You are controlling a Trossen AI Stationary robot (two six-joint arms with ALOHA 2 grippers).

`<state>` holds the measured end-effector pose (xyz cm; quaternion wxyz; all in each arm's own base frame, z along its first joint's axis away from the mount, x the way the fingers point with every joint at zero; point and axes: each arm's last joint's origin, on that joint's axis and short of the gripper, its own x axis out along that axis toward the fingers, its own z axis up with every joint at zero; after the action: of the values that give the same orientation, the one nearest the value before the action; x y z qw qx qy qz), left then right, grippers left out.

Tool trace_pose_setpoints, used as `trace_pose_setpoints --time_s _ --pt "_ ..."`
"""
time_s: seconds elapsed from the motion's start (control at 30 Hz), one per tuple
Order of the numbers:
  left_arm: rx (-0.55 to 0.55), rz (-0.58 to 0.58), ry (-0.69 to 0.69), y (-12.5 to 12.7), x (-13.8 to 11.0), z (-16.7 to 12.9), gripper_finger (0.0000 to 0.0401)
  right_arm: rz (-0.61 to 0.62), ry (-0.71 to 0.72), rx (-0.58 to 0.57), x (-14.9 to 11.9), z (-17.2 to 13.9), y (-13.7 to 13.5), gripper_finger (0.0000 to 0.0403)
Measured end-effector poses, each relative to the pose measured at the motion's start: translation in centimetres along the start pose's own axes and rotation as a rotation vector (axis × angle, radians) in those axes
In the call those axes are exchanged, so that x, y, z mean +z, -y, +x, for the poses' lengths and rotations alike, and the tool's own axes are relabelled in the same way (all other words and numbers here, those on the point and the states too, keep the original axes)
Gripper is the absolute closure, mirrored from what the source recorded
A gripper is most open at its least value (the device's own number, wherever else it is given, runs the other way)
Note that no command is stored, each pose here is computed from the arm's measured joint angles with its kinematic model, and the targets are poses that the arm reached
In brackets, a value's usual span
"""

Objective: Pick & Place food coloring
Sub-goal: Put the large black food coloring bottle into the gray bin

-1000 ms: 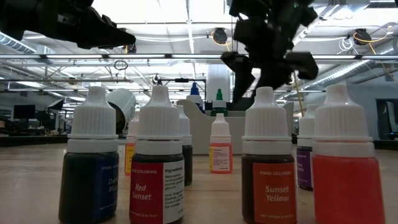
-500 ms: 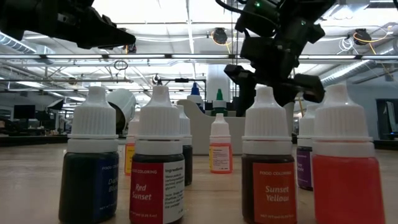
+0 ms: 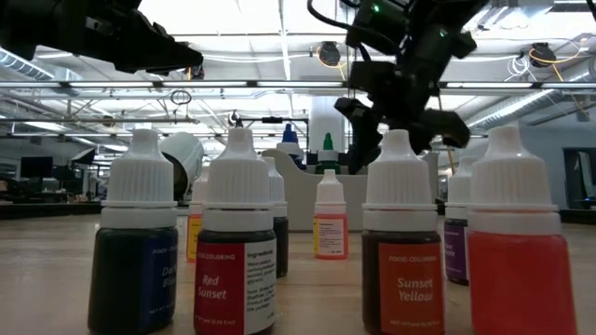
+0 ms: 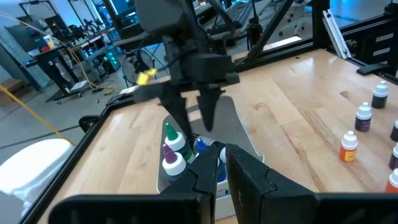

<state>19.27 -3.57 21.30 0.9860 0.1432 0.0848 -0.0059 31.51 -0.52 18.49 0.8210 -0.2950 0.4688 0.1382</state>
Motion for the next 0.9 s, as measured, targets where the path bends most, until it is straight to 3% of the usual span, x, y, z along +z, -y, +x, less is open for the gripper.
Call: trace_pose_setpoints --time_s 0.23,0.37,0.6,0.9 --pt "0.0 -0.001 0.0 0.0 0.0 0.0 0.0359 0.103 -0.027 0.014 1.8 -1.9 1.3 0.0227" --pt "-0.005 -0.003 0.001 0.0 0.0 0.0 0.0359 0.166 -0.135 0.085 2.2 -0.8 1.3 0.0227" --pt "-0.046 -0.003 0.005 0.2 0.0 0.0 0.0359 0.119 -0.325 0.108 3.0 3.2 0.6 0.0227" --pt "-0.056 -0.003 0.008 0.2 0.0 0.0 0.0359 0.083 -0.336 0.116 3.1 3.9 0.4 0.0227"
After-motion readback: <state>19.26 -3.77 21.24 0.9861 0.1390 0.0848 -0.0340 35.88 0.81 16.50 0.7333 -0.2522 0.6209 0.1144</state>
